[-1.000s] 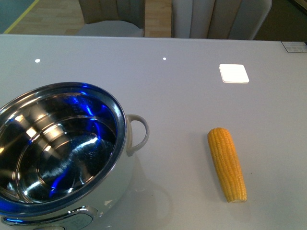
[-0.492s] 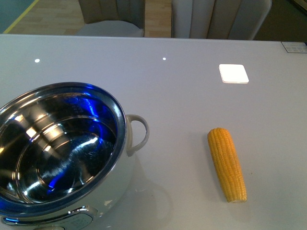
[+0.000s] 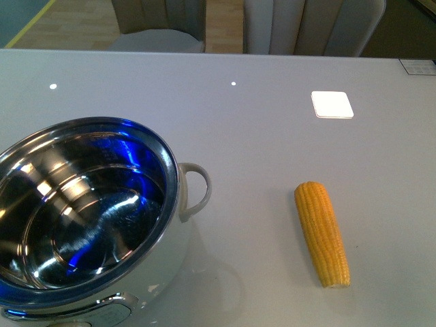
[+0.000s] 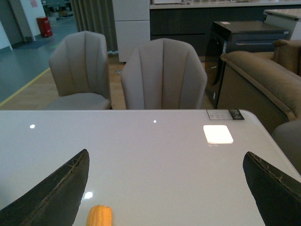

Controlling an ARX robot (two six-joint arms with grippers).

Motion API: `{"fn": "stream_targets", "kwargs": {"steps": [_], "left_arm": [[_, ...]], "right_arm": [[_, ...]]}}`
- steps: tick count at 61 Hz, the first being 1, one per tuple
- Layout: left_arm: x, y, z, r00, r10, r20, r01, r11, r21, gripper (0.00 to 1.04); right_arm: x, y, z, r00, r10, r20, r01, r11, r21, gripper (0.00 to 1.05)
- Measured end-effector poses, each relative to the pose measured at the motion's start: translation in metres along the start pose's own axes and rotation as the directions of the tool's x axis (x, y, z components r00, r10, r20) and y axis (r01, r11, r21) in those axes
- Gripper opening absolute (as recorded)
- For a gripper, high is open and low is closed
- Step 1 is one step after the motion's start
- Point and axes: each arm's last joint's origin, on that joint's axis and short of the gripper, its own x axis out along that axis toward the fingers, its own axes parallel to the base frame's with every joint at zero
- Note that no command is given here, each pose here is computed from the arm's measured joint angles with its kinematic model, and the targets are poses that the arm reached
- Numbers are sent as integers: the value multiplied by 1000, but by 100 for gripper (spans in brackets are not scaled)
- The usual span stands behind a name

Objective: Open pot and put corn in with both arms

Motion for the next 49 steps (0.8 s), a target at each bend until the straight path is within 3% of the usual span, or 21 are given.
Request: {"fn": "stream_targets", "kwargs": {"steps": [9,19,32,49], "left_arm": [[-10,1,9,1000,-3,9,3,1000,-27,99],[-33,5,38,997,-9,73,13,998,-53,98],[-96,17,99,976,-13,216,36,994,-99,98],[-219,1,154,930,-82,359,128,986,-107,98]], "right_arm": [[0,0,0,1000,0,0,0,1000,0,96],[0,0,0,1000,0,0,0,1000,0,96],[0,0,0,1000,0,0,0,1000,0,96],[0,0,0,1000,0,0,0,1000,0,96]]}}
